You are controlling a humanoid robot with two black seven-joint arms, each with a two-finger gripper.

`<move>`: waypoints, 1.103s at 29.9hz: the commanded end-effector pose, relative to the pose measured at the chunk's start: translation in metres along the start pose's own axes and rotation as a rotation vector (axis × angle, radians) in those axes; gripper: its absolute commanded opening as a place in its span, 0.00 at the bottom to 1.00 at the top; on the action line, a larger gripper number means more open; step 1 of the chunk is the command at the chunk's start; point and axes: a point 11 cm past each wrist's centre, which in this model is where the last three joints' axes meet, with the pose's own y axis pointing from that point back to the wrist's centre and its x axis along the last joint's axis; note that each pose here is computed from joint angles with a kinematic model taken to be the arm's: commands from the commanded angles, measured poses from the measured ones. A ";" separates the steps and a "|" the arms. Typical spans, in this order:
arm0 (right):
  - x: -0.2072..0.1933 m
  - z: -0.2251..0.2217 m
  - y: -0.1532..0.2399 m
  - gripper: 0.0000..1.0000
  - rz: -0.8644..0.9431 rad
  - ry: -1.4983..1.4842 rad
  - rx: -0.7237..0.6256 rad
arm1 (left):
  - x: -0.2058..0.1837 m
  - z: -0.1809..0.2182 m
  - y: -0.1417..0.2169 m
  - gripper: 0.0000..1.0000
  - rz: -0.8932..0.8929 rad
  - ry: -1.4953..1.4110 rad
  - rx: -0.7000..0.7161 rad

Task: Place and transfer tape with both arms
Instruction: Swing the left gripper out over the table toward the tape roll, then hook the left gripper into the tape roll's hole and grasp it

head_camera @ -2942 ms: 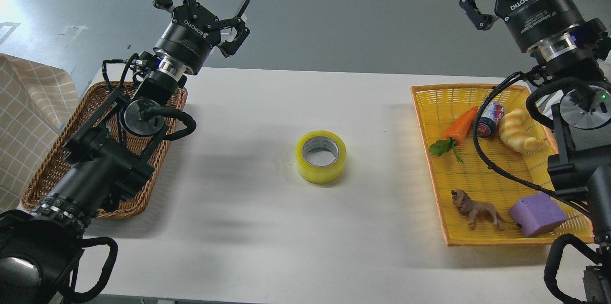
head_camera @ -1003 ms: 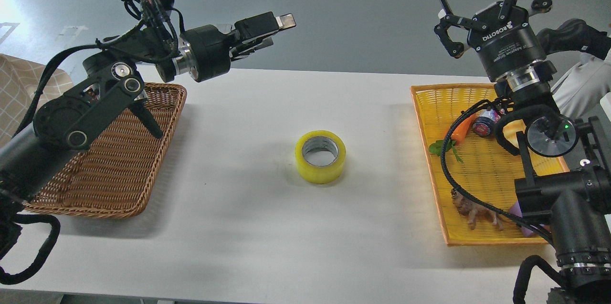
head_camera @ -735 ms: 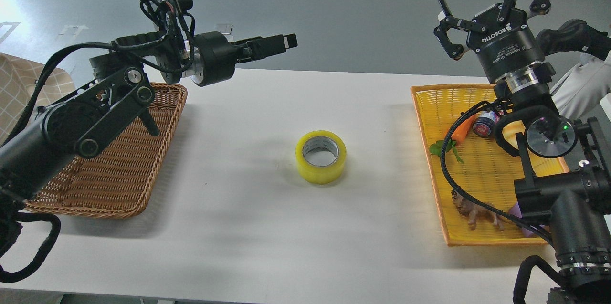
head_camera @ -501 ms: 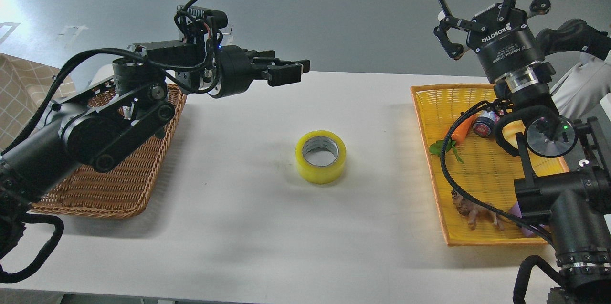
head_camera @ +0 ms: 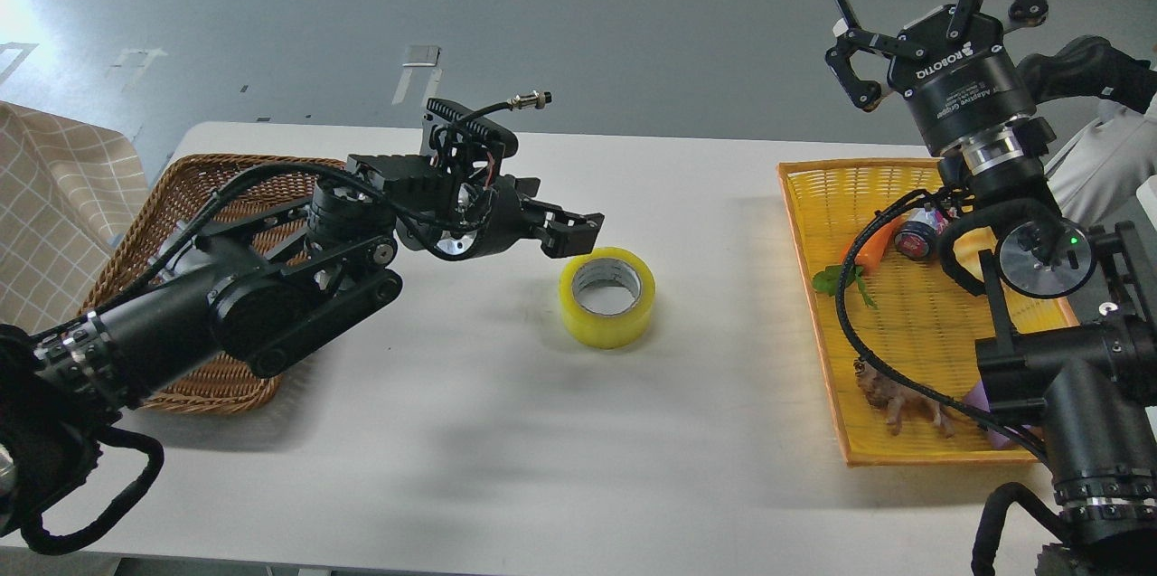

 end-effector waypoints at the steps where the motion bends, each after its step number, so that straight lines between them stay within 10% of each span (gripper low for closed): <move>1: 0.000 0.000 0.000 1.00 0.000 0.000 0.000 | -0.006 0.001 -0.006 0.98 -0.018 0.006 0.010; 33: 0.000 0.002 0.000 1.00 0.000 0.000 -0.007 | -0.037 0.018 -0.034 0.98 -0.110 0.002 0.043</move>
